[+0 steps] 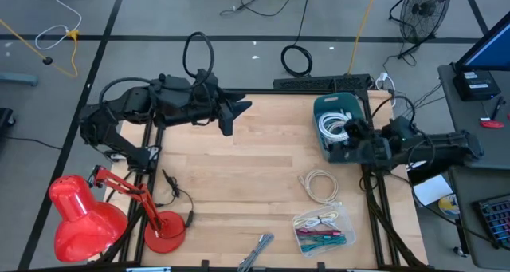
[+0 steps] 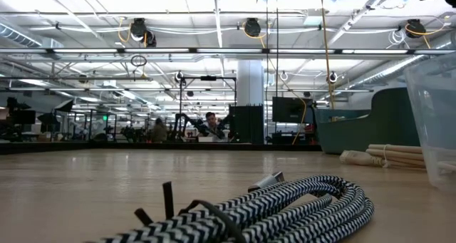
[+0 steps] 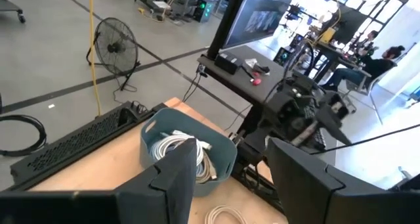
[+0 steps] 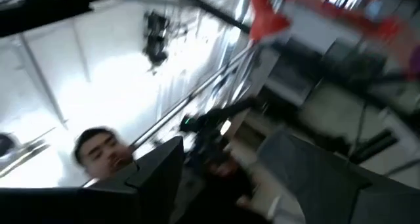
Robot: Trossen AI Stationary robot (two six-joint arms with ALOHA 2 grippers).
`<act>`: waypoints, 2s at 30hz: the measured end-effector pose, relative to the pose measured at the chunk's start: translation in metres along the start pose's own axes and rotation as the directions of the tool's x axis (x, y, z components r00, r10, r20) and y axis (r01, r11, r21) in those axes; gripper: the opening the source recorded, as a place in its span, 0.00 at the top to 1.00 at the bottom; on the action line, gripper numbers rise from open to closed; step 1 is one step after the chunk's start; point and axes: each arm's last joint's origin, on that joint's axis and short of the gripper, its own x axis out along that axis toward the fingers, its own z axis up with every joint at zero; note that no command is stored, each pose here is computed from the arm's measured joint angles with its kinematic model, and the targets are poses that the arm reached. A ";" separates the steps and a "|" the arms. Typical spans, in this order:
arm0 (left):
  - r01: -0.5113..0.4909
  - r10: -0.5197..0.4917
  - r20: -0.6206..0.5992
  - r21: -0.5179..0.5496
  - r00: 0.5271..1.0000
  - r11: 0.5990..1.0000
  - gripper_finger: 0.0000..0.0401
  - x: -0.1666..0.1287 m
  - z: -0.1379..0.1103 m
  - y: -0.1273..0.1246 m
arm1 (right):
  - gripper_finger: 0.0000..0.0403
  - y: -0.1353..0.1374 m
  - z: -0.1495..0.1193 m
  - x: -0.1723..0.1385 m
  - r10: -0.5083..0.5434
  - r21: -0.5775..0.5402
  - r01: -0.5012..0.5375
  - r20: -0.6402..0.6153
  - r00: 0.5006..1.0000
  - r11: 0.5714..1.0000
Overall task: Pick & Place USB Port
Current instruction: Put the light brown hdmi cable into the blue bin
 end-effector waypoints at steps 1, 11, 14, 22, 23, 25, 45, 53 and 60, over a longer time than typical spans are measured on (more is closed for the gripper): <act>0.000 0.000 0.000 0.000 1.000 1.000 0.52 0.000 0.000 0.000 | 0.38 0.001 -0.004 0.002 0.014 0.024 -0.013 -0.023 1.000 1.000; -0.017 0.018 -0.035 0.011 0.999 1.000 0.52 0.011 -0.008 -0.002 | 0.38 0.005 -0.041 0.019 0.040 0.153 -0.024 -0.102 0.994 0.988; -0.022 0.023 -0.056 0.007 0.998 1.000 0.52 0.020 -0.012 -0.002 | 0.38 0.000 -0.056 0.022 -0.028 0.187 0.060 -0.169 0.985 0.981; 0.034 -0.038 -0.137 -0.036 0.990 0.999 0.52 0.052 -0.024 -0.001 | 0.47 -0.035 -0.090 0.012 -0.403 0.158 0.492 -0.392 0.827 0.856; 0.037 -0.042 -0.152 -0.034 0.987 0.999 0.52 0.054 -0.026 0.000 | 0.48 -0.041 -0.091 0.008 -0.458 0.138 0.546 -0.400 0.794 0.826; 0.052 -0.058 -0.150 -0.043 0.987 0.998 0.52 0.065 -0.028 -0.001 | 0.49 -0.051 -0.092 -0.001 -0.563 0.090 0.652 -0.426 0.708 0.753; 0.118 -0.136 -0.184 -0.104 0.974 0.988 0.52 0.088 -0.035 0.000 | 0.51 -0.116 -0.093 -0.015 -0.823 -0.118 0.919 -0.498 0.273 0.376; 0.147 -0.167 -0.206 -0.109 0.964 0.983 0.52 0.085 -0.038 -0.005 | 0.51 -0.117 -0.090 0.033 -0.877 -0.330 0.904 -0.473 0.092 0.273; 0.160 -0.181 -0.217 -0.107 0.959 0.981 0.52 0.083 -0.042 -0.011 | 0.51 -0.128 -0.093 0.049 -0.876 -0.436 0.886 -0.477 -0.077 0.159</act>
